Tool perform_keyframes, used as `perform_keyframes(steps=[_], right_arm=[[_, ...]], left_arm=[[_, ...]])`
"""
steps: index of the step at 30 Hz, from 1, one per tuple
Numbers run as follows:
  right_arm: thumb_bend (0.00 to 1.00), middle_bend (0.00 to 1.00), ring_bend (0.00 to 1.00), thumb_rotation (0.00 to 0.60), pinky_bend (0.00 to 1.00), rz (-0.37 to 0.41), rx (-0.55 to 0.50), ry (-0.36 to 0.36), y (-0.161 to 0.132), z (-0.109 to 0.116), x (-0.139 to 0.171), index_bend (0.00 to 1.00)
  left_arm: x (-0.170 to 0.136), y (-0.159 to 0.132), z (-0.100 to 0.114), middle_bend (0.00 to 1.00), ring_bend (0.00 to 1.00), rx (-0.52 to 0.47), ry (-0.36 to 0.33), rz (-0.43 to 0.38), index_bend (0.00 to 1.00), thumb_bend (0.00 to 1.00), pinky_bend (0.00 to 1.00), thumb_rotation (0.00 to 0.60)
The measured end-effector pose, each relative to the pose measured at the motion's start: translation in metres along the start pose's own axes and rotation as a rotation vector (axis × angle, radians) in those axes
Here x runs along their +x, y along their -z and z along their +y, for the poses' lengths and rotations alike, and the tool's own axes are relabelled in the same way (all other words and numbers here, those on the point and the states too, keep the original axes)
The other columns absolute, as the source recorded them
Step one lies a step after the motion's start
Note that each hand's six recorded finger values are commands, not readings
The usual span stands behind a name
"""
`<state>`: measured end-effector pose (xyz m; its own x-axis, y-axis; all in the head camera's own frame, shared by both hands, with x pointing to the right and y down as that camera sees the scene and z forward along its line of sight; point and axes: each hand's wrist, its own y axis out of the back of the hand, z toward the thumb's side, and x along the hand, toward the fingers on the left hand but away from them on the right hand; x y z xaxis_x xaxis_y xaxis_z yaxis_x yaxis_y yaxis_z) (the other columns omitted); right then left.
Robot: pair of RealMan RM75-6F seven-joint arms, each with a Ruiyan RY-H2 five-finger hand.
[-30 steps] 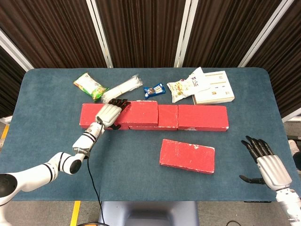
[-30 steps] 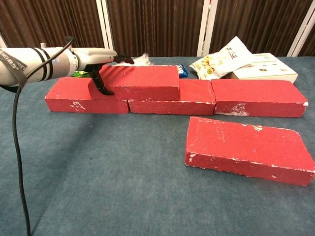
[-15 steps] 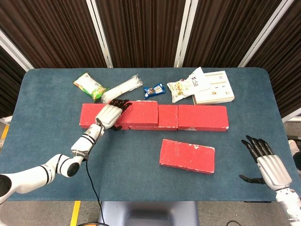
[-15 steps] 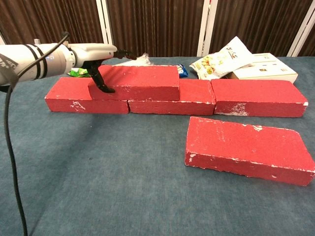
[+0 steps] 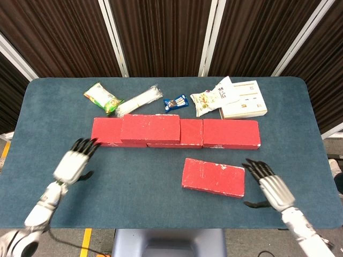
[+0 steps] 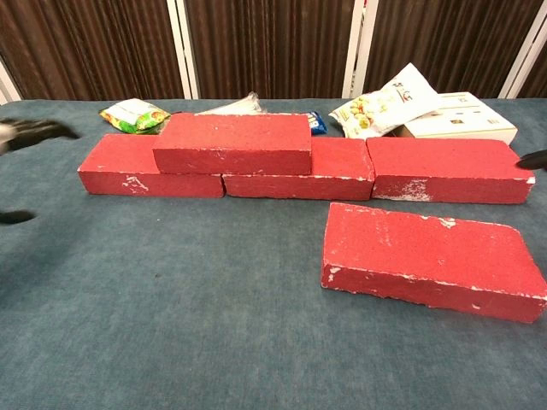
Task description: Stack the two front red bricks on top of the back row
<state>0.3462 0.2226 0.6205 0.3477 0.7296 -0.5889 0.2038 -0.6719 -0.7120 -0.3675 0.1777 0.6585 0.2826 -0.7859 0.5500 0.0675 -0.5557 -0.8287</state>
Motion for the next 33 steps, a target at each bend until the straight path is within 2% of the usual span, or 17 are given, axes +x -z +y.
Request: perform_keyframes(steps=[5, 11, 14, 23, 33], right_arm=[[0.1, 0.0, 0.0, 0.6, 0.0, -0.015, 0.039, -0.041, -0.015, -0.012, -0.035, 0.0], [0.1, 0.0, 0.0, 0.6, 0.0, -0.041, 0.109, -0.133, -0.038, -0.033, -0.076, 0.0], [0.1, 0.0, 0.0, 0.6, 0.0, -0.046, 0.136, -0.167, -0.052, -0.042, -0.09, 0.0], [0.1, 0.0, 0.0, 0.6, 0.0, -0.038, 0.15, -0.237, -0.09, -0.058, -0.101, 0.0], [0.1, 0.0, 0.0, 0.6, 0.05, -0.069, 0.148, -0.249, -0.097, -0.064, -0.112, 0.0]], left_arm=[[-0.042, 0.045, -0.022, 0.0, 0.0, 0.001, -0.016, 0.12, 0.0, 0.28, 0.05, 0.6], [-0.057, 0.058, -0.019, 0.0, 0.0, -0.028, -0.084, 0.145, 0.0, 0.29, 0.05, 0.6], [-0.06, 0.063, -0.014, 0.0, 0.0, -0.04, -0.094, 0.144, 0.0, 0.29, 0.05, 0.6], [-0.064, 0.068, -0.005, 0.0, 0.0, -0.084, -0.095, 0.134, 0.0, 0.29, 0.05, 0.6], [-0.066, 0.069, -0.003, 0.0, 0.0, -0.09, -0.09, 0.138, 0.0, 0.29, 0.05, 0.6]])
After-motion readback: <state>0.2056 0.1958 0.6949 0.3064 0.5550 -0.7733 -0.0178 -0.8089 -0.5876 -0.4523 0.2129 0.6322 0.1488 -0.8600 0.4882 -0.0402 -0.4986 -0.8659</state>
